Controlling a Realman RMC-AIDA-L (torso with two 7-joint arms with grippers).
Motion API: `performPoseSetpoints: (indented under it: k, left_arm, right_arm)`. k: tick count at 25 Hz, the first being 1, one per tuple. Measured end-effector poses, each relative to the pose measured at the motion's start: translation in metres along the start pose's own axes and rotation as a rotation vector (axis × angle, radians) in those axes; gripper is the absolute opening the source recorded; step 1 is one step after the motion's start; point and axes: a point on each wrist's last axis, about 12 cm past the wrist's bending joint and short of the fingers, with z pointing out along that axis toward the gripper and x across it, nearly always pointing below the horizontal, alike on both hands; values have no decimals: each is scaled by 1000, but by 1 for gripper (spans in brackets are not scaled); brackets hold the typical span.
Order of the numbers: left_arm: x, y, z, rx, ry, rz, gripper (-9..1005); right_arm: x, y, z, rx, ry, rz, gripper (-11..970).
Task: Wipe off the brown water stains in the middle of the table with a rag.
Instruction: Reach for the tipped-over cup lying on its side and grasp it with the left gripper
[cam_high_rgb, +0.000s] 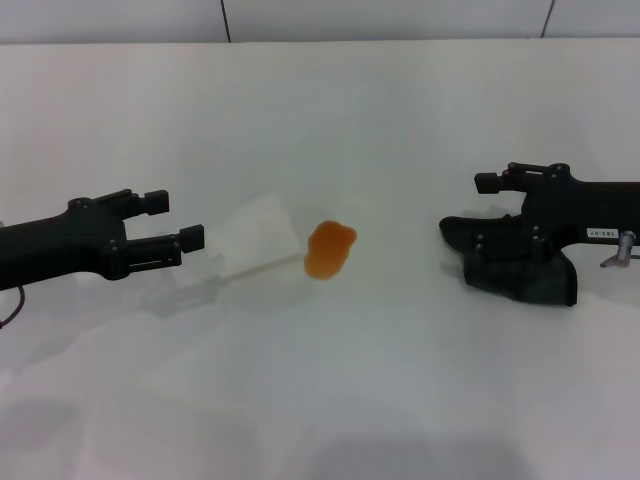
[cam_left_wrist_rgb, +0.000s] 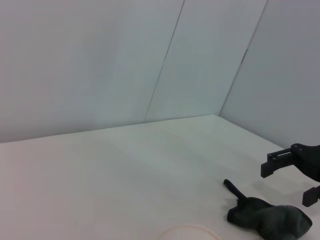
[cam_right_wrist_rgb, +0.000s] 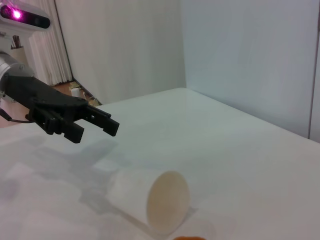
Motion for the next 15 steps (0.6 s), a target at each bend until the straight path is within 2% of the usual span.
performPoseSetpoints:
  k: [15]
  left_arm:
    - [2, 0, -1, -2, 0, -6, 862]
  right_arm:
    - [0, 0, 0, -1, 0, 0, 857]
